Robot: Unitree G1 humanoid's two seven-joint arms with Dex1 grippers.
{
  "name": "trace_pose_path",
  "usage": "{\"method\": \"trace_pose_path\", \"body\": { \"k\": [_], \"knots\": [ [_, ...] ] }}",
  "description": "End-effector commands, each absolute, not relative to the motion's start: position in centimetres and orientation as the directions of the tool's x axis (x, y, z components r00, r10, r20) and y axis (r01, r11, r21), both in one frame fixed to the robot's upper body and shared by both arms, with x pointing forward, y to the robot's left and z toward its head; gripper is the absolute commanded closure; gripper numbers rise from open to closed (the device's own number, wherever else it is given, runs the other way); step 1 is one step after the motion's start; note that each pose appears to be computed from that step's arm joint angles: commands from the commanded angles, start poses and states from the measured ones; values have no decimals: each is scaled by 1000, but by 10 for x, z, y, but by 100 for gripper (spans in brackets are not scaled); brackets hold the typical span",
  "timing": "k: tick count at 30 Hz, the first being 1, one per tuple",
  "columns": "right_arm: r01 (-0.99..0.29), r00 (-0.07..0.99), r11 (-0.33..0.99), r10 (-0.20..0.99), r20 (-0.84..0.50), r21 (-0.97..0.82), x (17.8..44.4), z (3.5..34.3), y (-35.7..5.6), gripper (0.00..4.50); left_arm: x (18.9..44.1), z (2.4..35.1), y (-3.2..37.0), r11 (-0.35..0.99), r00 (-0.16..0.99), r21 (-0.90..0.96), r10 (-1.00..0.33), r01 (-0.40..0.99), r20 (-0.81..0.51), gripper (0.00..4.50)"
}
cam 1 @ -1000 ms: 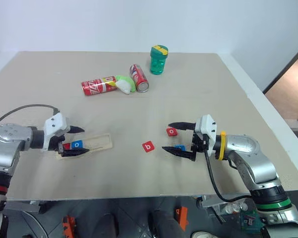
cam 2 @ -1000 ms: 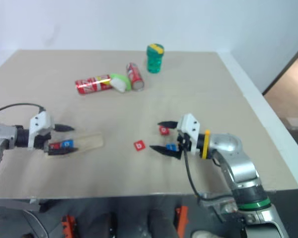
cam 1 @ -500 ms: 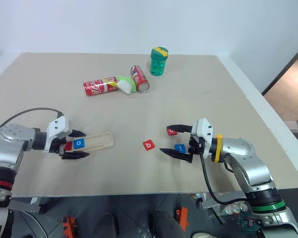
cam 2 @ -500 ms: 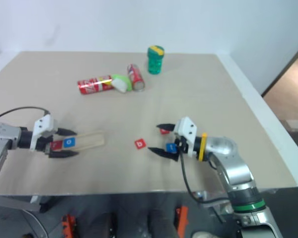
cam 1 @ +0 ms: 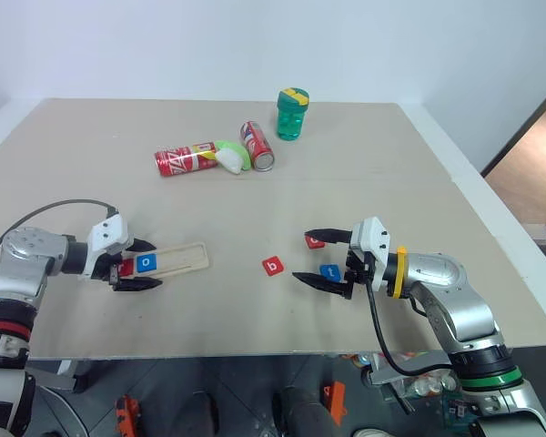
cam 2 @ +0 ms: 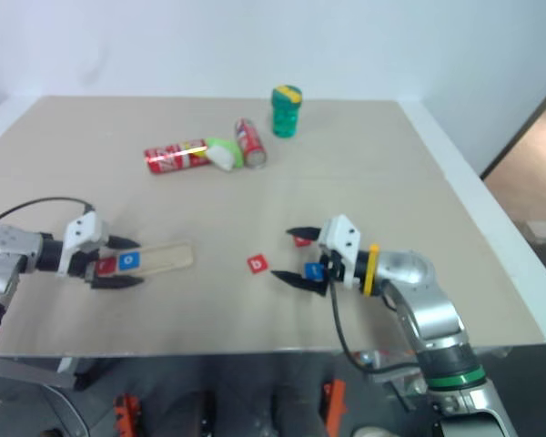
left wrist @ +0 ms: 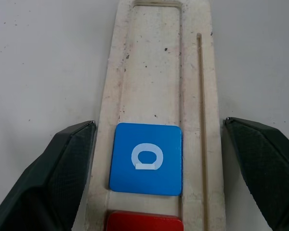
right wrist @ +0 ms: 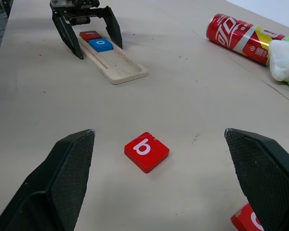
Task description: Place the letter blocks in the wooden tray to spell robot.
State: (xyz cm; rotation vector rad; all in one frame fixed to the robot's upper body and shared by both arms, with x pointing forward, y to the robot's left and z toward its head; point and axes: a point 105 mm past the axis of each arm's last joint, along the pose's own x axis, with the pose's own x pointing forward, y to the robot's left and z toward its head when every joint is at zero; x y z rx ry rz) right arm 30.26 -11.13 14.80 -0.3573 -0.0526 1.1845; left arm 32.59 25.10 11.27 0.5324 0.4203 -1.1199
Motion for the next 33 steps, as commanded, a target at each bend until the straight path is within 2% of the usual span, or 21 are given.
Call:
{"method": "trace_pose_path", "body": {
  "k": [1,2,13,24,33],
  "knots": [
    [-885,381,323,916,-123,-335,302,157,-112,0,320,102,243,285,335,180,-724,941,-602,111],
    [-884,382,324,916,-123,-336,302,157,-112,0,321,103,238,272,337,199,-727,941,-598,130],
    [-885,377,313,916,-136,-345,305,156,-114,0,312,108,164,42,191,258,-788,965,-586,130],
    [-878,389,323,912,-132,-354,305,155,-115,0,339,106,113,-14,155,277,-802,961,-577,130],
    [-873,404,335,904,-141,-355,306,155,-118,0,342,108,90,-93,99,297,-813,950,-574,130]
  ]
}}
